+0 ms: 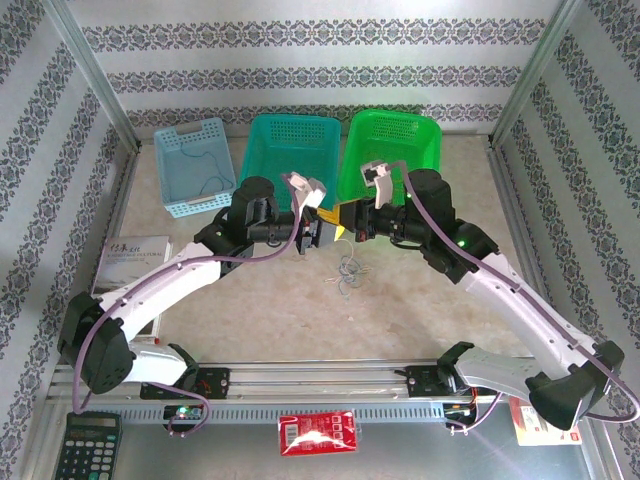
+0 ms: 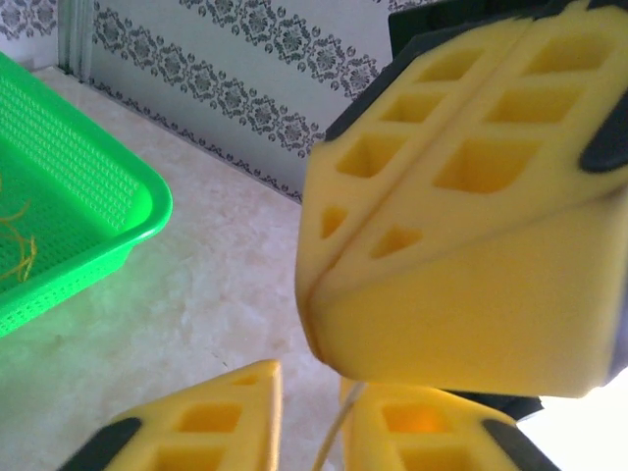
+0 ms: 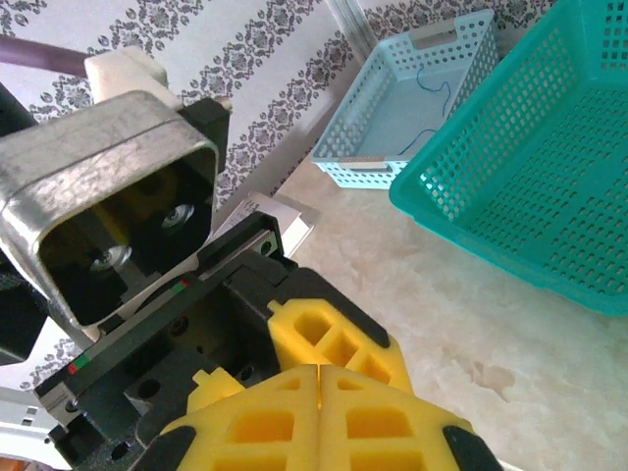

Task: Untangle the cables

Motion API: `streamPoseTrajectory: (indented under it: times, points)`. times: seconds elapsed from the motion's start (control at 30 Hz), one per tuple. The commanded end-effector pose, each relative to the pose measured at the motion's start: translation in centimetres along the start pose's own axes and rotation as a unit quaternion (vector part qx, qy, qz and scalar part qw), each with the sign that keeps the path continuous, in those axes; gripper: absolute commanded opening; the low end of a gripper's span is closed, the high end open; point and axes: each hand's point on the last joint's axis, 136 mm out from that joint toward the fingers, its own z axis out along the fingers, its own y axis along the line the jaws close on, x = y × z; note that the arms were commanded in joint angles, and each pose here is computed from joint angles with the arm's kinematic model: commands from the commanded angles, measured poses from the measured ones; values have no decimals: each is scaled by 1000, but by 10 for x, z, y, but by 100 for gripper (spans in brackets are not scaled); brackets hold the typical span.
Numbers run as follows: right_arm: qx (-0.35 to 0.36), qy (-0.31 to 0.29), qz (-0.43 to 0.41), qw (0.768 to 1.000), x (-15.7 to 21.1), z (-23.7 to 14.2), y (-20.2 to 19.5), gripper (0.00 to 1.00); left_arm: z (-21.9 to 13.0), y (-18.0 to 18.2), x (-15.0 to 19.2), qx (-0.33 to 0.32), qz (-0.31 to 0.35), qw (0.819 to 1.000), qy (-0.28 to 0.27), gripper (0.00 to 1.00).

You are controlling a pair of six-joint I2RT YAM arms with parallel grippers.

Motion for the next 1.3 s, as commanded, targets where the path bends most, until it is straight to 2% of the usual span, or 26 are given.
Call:
streamPoseTrajectory:
  times: [0.0,0.07,0.2,0.23,0.37,0.5,0.7,0.8,1.03,1.27]
  points:
    - [-24,-24,-12,999,-18,-5,18,0,5,-9,-8,16,14,1000,-15,8]
    - [-21,-27,-12,999,-18,-6,18,4,3,-9,-10,12,14,1000,-21,0]
    - [-6,-43,-10,999,-22,-16,11,38,-1,-5,-15,-11,17,999,-33,0]
    - [0,-48,-8,999,-22,-19,7,43,-2,-3,-18,-20,16,999,-39,0]
    - [37,-65,12,997,-16,-33,-20,53,-10,-4,-35,-36,20,997,-64,0]
    - [78,-64,20,995,12,-38,-50,60,-17,-11,-55,-38,19,995,-87,0]
    - [91,-49,-49,993,77,-18,-79,67,-21,-16,-75,-38,4,994,-103,0]
    - [114,-48,-64,990,97,-11,-93,70,-21,-16,-79,-41,-5,994,-105,0]
    - [137,-50,-71,987,110,5,-112,73,-20,-18,-88,-37,-19,993,-112,0]
    - [108,-49,-80,990,107,32,-105,73,-20,-18,-94,-38,-25,992,-117,0]
